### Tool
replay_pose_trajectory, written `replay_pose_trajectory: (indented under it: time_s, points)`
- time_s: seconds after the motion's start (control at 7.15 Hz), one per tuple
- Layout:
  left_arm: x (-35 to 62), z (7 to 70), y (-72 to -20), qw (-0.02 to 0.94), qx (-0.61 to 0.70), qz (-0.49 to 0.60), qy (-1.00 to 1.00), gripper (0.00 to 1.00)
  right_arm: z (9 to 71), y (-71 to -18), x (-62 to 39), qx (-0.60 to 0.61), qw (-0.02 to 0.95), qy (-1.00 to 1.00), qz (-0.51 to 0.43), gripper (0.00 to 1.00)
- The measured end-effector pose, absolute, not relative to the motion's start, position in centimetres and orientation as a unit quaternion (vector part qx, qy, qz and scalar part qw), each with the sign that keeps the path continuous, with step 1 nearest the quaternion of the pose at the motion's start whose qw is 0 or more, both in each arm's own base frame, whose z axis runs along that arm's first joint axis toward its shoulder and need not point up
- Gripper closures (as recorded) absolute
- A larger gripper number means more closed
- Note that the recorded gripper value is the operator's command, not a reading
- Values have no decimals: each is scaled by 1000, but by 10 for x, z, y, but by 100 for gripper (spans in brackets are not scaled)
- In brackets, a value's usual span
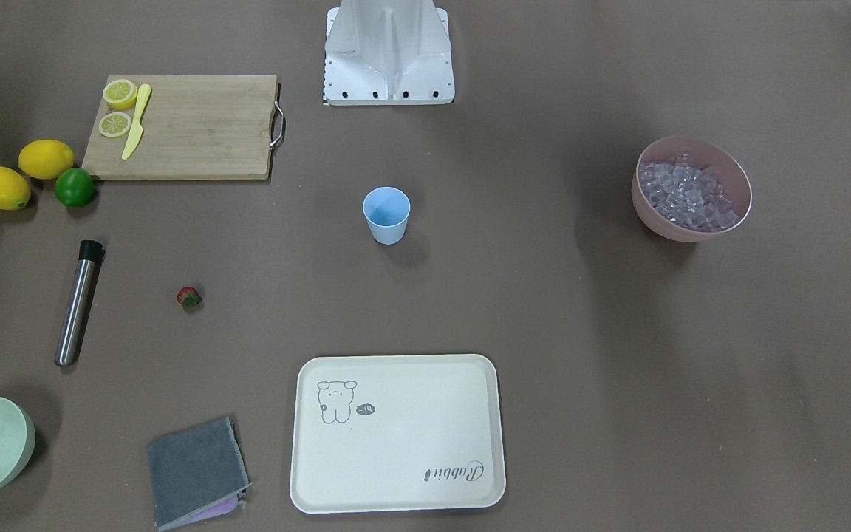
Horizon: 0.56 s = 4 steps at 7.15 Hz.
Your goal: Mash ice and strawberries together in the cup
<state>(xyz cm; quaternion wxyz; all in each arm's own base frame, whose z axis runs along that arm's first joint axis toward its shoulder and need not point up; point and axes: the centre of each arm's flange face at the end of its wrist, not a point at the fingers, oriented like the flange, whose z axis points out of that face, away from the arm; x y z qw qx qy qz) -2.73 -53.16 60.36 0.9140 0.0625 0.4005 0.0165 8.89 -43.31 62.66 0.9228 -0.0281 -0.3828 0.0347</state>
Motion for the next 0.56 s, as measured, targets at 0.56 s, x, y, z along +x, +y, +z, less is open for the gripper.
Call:
replay_pose_trajectory:
  time_s: [0.56]
  points:
    - [-27,599,-521,913,76,22,400,2,627,-432,89,-28,923,-383,35,0]
